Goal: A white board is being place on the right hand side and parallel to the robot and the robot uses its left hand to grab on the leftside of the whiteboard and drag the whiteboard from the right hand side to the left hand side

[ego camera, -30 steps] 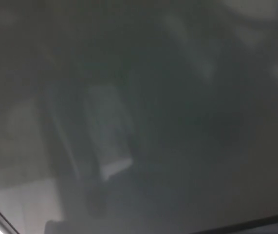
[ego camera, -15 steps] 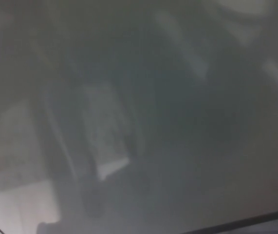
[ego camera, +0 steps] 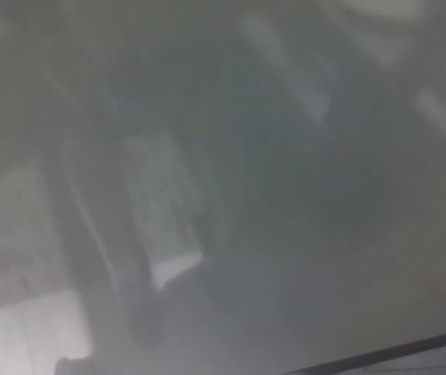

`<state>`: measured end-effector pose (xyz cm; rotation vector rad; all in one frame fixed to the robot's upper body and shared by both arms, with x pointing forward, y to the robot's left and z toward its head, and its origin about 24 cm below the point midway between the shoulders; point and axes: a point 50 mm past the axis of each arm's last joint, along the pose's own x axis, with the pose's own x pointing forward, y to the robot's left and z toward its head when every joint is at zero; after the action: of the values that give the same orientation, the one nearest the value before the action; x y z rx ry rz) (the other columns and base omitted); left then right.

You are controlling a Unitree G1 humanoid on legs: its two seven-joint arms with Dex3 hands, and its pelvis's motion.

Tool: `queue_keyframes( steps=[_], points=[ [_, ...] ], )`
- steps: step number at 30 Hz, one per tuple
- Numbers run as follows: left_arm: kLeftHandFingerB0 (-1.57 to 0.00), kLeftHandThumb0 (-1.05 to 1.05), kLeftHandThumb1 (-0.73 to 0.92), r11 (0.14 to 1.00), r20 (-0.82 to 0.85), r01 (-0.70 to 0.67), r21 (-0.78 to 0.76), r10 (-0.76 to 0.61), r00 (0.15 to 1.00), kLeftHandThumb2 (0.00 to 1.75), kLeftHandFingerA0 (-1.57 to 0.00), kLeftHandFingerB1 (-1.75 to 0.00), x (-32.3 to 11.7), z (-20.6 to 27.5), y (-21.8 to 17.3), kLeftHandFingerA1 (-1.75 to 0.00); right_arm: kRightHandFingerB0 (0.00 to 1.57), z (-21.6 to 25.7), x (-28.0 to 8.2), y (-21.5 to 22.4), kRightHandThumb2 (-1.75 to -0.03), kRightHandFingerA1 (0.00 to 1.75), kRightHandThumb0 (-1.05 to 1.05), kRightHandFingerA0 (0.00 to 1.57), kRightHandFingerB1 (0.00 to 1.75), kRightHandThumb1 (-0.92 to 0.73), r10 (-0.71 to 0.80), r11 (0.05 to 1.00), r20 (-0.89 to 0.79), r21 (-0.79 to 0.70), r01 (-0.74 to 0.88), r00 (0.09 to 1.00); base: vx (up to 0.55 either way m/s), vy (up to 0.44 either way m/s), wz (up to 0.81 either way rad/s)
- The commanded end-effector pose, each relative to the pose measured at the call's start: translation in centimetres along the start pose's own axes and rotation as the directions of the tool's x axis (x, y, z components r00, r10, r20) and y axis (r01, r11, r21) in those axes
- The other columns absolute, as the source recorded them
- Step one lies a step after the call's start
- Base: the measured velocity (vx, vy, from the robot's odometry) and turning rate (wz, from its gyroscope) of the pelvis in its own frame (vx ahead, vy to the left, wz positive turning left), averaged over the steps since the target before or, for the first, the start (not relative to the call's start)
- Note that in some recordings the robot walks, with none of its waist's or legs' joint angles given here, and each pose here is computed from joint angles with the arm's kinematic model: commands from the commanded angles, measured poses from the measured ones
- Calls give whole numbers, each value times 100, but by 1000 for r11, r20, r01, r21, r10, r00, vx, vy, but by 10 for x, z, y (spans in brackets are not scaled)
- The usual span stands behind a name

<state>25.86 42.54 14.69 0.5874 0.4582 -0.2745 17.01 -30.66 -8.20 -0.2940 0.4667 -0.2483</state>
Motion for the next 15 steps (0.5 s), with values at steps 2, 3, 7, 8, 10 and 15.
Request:
queue_keyframes(
  steps=[2,3,7,8,10,15],
  points=[
    [-5,-37,44,996,-91,-52,-70,46,995,63,-6,-19,-15,-17,7,-28,54,-6,-5,-1,-61,75,-80,68,53,-71,-12,1000,-11,-2,12,1000,0,0,0],
    [0,-44,31,994,-102,-64,-93,54,993,68,0,-15,-16,-18,8,-23,54,-7,-6,-1,-61,76,-80,69,53,-71,-13,1000,-14,2,13,1000,0,0,0],
    [0,-50,30,965,6,-123,-232,128,992,67,0,-8,-19,-35,0,-15,52,-10,-10,0,-60,74,-77,67,53,-71,-11,1000,-13,10,11,1000,0,0,0],
    [0,-50,30,960,17,-127,-250,136,991,67,0,-8,-20,-37,-2,-15,52,-10,-10,0,-60,74,-77,67,53,-71,-11,1000,-13,13,11,1000,0,0,0],
    [0,-53,33,932,38,-159,-324,181,983,72,0,-13,-21,-50,-10,-21,50,-11,-11,-1,-61,72,-78,63,52,-71,-10,1000,-13,12,10,1000,0,0,0],
    [-2,-61,61,877,36,-236,-417,276,961,72,-13,-9,-24,-81,-38,-38,46,-13,-14,-3,-61,73,-81,63,51,-72,-13,1000,-9,14,13,1000,0,0,0]
  ],
)
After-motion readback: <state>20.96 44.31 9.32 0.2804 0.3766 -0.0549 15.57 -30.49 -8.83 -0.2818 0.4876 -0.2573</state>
